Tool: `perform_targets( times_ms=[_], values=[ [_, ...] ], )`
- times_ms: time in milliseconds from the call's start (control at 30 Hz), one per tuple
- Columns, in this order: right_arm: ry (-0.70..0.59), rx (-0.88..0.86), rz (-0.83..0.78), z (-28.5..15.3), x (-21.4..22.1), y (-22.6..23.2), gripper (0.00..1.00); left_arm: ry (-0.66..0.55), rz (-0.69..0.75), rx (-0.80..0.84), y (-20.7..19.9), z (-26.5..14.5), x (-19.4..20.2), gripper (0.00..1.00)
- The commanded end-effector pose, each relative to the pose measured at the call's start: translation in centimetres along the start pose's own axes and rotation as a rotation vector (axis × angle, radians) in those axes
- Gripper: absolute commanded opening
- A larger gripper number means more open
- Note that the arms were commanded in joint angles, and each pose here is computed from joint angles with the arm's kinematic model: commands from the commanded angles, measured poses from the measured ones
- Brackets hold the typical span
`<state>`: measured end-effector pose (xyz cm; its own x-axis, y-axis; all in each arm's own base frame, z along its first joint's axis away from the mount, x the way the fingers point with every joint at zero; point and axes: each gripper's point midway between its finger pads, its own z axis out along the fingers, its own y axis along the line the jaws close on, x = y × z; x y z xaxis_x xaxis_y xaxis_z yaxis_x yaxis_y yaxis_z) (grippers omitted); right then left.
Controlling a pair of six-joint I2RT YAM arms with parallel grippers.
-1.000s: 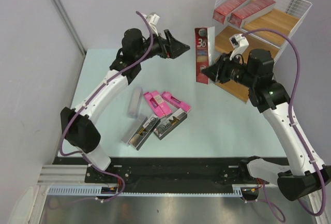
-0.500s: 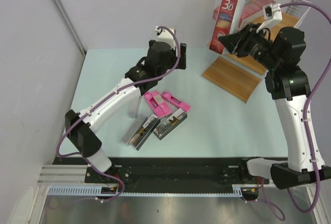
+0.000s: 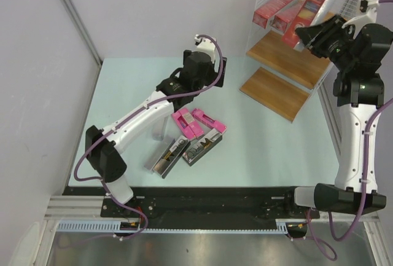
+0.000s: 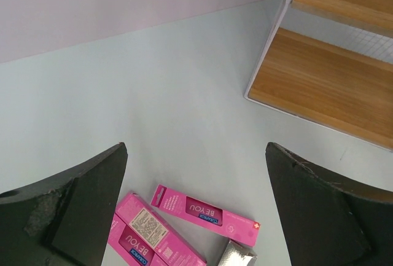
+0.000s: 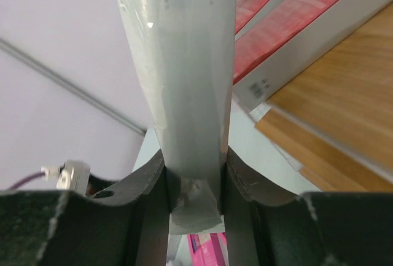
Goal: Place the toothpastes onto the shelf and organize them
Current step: Place the toothpaste on the shelf.
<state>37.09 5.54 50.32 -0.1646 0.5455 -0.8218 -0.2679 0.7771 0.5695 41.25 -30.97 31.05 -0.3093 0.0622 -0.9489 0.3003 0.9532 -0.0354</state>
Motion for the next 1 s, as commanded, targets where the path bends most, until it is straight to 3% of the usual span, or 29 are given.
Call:
perform_targets(
  times_ms=[0, 233, 533, 633, 733, 967],
  values=[
    [-0.106, -0.046, 0.063, 0.0, -4.7, 0.6, 0.19, -0.028, 0.016, 0.032, -0.8, -0.7, -1.8, 1.00],
    [-0.081, -0.002, 0.228, 2.5, -5.0, -5.0, 0.23, -0.009, 0.032, 0.049, -1.3, -0.8, -1.0, 1.00],
    [-0.029, -0.030, 0.285, 4.3, -4.0, -6.1, 0.29, -0.009, 0.035, 0.079, -2.0, -0.7, -0.9, 1.00],
    [-0.014, -0.029, 0.292, 4.5, -3.7, -6.3, 0.36, -0.006, 0.036, 0.086, -2.2, -0.6, -0.8, 1.00],
    [-0.017, -0.016, 0.282, 4.4, -3.8, -6.6, 0.50, -0.006, 0.036, 0.086, -2.2, -0.7, -0.9, 0.99],
    [-0.018, 0.021, 0.264, 4.3, -4.1, -6.9, 0.63, -0.022, 0.027, 0.092, -2.2, -1.0, -1.5, 1.00]
  ],
)
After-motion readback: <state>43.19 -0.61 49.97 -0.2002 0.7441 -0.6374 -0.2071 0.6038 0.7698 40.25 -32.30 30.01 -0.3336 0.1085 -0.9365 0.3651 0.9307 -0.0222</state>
